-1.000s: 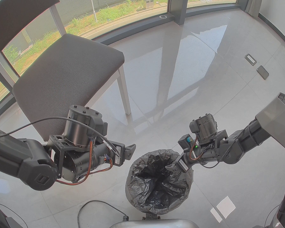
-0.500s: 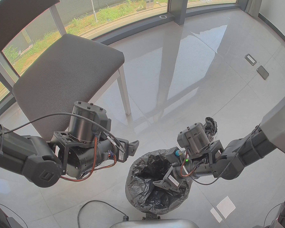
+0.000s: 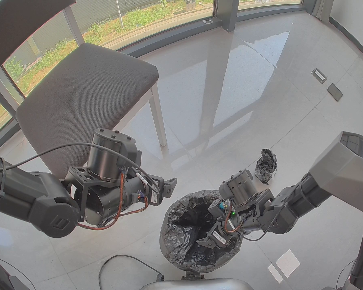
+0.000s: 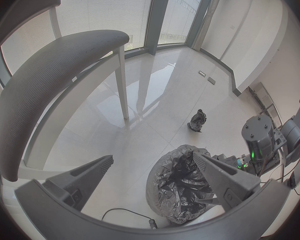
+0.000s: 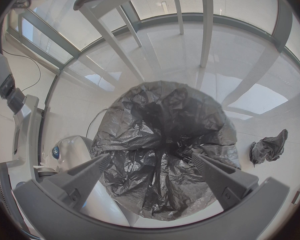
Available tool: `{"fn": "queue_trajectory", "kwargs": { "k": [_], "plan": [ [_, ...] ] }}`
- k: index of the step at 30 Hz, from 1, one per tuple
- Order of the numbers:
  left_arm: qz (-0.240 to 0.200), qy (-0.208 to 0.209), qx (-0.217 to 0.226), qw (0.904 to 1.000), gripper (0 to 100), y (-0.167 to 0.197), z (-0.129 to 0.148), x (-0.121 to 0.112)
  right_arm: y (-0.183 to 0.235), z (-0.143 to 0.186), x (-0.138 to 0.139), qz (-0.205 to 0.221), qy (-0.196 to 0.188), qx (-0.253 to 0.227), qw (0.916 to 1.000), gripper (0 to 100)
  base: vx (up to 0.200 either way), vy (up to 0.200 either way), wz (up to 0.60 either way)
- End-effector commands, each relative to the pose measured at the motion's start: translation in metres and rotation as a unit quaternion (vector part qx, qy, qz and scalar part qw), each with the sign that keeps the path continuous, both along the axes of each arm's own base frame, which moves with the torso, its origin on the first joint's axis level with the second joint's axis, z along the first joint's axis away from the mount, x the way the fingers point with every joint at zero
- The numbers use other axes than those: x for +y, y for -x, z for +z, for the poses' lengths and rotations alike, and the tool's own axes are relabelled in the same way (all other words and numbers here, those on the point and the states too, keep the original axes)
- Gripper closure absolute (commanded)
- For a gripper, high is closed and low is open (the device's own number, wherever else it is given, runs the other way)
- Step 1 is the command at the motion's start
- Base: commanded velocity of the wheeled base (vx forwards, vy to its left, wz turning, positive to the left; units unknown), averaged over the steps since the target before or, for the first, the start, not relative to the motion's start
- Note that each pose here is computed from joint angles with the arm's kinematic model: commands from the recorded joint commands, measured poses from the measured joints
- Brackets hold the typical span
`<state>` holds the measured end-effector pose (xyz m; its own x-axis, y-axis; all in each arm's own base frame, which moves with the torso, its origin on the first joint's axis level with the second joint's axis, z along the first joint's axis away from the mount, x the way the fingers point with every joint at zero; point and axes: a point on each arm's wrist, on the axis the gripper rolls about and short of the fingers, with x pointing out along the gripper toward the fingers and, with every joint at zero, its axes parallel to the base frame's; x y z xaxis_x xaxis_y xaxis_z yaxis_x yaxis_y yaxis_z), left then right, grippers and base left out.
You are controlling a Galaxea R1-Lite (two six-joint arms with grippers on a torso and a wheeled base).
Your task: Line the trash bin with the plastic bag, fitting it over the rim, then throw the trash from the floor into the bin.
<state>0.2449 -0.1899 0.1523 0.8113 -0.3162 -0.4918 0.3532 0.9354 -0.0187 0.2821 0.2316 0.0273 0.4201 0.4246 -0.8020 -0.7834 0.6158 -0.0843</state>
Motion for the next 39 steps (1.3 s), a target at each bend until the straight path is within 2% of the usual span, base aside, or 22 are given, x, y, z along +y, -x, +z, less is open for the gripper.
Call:
{"fn": "queue_trajectory", "kwargs": {
  "k": [1,6,15,24,39],
  "plan": [
    [0.001,0.001,-0.001,1.0,0,0.0,0.001,0.0,-0.003,-0.02,0.002,-0.002,0.019,0.017,0.9997,0,0.0,0.0,0.0],
    [0.001,0.0,0.0,1.0,0,0.0,0.0,0.0,-0.017,-0.029,-0.003,-0.02,0.026,0.015,0.9994,0,0.0,0.0,0.0],
    [0.001,-0.001,0.001,1.0,0,0.0,0.0,0.0,-0.054,-0.004,0.007,-0.061,-0.021,-0.035,0.9973,0,0.0,0.0,0.0],
    [0.009,0.005,0.003,0.9999,0,0.002,0.0,0.002,-0.063,0.014,0.014,-0.067,-0.041,-0.067,0.9947,0,0.0,0.0,0.0],
    [0.001,0.002,0.007,1.0,0,0.009,-0.002,0.002,-0.04,0.01,0.014,-0.059,-0.031,-0.042,0.9969,0,0.0,0.0,0.0]
  ]
}}
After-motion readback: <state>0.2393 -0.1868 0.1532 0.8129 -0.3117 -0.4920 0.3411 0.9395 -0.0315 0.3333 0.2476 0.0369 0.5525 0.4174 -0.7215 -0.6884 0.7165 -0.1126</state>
